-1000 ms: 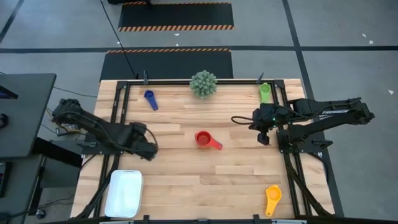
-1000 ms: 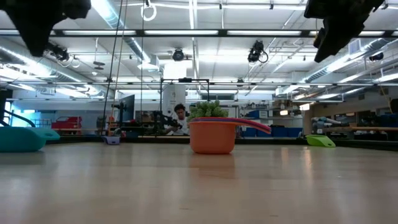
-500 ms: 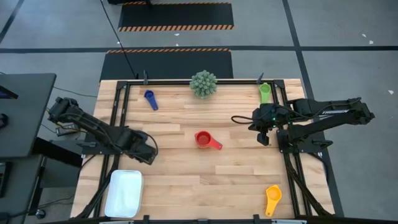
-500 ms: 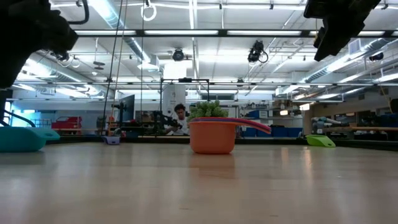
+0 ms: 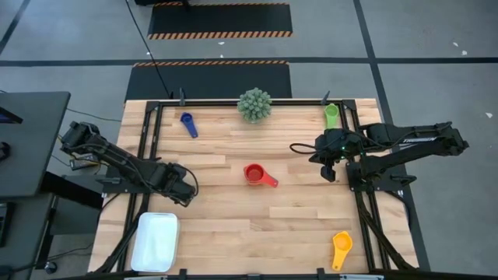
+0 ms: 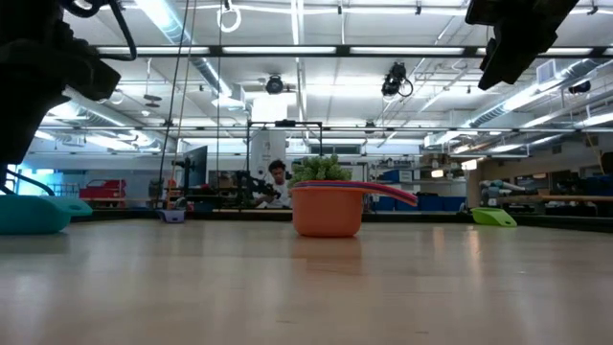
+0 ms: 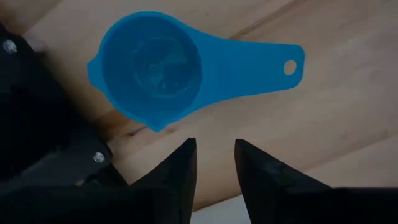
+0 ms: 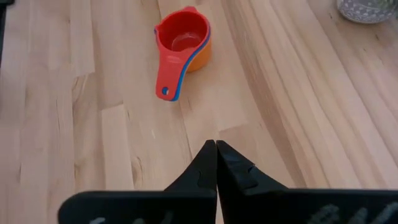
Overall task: Nest measuring cups in basket
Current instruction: Stack the light blue measuring cup on top of the red measuring cup
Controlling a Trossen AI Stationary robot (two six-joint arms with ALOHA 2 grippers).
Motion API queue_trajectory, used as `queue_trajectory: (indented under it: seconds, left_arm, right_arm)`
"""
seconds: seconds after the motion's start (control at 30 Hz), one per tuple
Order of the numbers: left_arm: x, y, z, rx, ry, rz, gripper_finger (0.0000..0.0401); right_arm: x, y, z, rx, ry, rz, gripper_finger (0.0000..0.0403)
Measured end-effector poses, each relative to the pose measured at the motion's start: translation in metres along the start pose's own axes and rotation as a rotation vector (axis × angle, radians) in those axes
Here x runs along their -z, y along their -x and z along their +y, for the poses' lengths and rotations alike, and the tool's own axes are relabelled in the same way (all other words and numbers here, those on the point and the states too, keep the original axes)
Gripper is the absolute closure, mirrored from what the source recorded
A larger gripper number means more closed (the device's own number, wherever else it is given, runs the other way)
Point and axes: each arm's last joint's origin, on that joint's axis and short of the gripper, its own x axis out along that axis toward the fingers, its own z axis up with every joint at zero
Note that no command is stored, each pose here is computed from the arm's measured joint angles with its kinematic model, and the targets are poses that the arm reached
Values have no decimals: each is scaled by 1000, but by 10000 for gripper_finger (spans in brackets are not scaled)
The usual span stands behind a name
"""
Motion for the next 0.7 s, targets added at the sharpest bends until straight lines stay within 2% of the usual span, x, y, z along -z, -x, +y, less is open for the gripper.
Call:
queue_trajectory:
  seconds: [0.23, 0.4, 0.57, 0.7]
  left_arm:
    - [-6, -2, 1, -13, -74, -4, 284]
    - [-11, -11, -3, -62, -137, 19, 284]
    - [-17, -22, -8, -121, -128, 40, 284]
    - [-20, -32, -11, -152, -176, 106, 284]
  right_arm:
    - [-1, 0, 0, 11, 1, -14, 401]
    - [-2, 0, 0, 11, -1, -19, 401]
    - [-2, 0, 0, 10, -2, -20, 401]
    - [-3, 0, 0, 5, -3, -36, 401]
